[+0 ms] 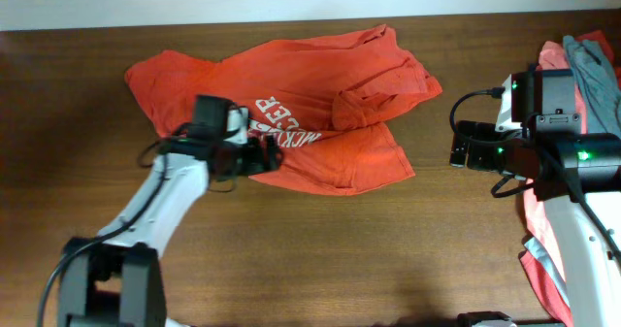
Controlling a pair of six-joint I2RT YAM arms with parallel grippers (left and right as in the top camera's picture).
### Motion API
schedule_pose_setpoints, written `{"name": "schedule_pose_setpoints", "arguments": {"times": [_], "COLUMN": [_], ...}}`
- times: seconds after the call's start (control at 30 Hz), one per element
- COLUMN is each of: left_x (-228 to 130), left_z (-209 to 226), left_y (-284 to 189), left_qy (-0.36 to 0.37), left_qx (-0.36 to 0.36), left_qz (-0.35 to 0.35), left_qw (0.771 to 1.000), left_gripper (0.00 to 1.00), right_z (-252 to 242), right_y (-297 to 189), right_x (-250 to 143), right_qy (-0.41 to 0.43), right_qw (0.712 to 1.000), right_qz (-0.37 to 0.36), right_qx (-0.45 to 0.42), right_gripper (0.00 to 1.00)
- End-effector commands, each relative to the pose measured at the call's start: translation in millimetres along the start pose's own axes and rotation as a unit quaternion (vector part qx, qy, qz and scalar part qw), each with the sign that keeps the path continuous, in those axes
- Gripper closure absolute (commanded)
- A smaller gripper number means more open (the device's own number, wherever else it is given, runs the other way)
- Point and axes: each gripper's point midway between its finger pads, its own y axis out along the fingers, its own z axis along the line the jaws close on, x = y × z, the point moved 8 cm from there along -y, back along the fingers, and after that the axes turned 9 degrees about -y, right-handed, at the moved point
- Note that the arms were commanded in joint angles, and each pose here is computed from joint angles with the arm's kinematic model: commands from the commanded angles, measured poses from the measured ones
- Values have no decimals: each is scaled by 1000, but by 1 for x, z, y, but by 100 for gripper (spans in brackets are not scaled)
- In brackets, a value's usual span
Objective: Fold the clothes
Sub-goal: 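Drag the shirt to table center with the left gripper and release, then grasp the shirt's lower left corner with the left gripper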
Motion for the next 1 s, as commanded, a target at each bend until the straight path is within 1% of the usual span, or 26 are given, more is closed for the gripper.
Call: {"name": "schedule_pose_setpoints", "arguments": {"times": [0.0,0.1,0.13,0.3,0.43,0.5,0.53,0.57,0.6,0.63,0.67,0.7,0.73,0.77,0.8,0.87,0.93,0.97], "left_x": [-15,-25,-28,-57,-76,-80,-84,-87,-92,-97,-103,-105,-105,-102,-98,-86,-70,-66], "left_z": [-20,-40,-48,-77,-84,-86,-84,-80,-73,-64,-52,-45,-30,-21,-7,16,43,50], "left_y": [30,53,62,93,104,107,108,109,107,105,99,95,87,82,77,68,59,56], "left_qy": [9,20,34,88,109,114,113,109,89,55,11,-12,-50,-70,-93,-112,-140,-147], "left_qx": [-11,-28,-37,-57,-39,-39,-33,-23,-4,18,32,35,45,54,70,84,94,96], "left_qz": [25,30,28,49,61,66,75,87,106,131,171,199,230,239,246,245,229,225], "left_qw": [1000,999,998,993,991,991,990,990,990,990,985,979,971,967,962,959,959,959], "left_gripper": [1,7,11,11,11,25,48,66,83,91,95,99,99,100,100,100,100,100], "right_z": [-4,-4,-4,-4,-4,-4,-4,-4,-4,-4,-4,-4,-4,-4,-4,-4,-4,-4], "right_y": [-6,-6,-5,-4,-4,-4,-4,-4,-4,-4,-4,-4,-4,-4,-4,-4,-4,-4], "right_x": [3,2,2,2,2,2,2,2,1,1,1,1,1,1,1,1,1,1], "right_qy": [1,1,0,0,0,0,0,0,-4,-5,-5,-5,-6,-5,-5,-6,-6,-6], "right_qw": [1000,1000,1000,1000,1000,1000,1000,1000,1000,1000,1000,1000,1000,1000,1000,1000,1000,1000], "right_qz": [-10,-8,-8,-4,-4,-4,-4,-3,-3,-3,-2,-2,-2,-2,-2,-2,-2,-1], "right_qx": [-11,-11,-11,-12,-12,-12,-12,-12,-12,-12,-12,-12,-12,-12,-12,-12,-12,-12], "right_gripper": [1,1,1,1,1,1,1,1,1,1,1,1,1,1,1,1,1,1]}}
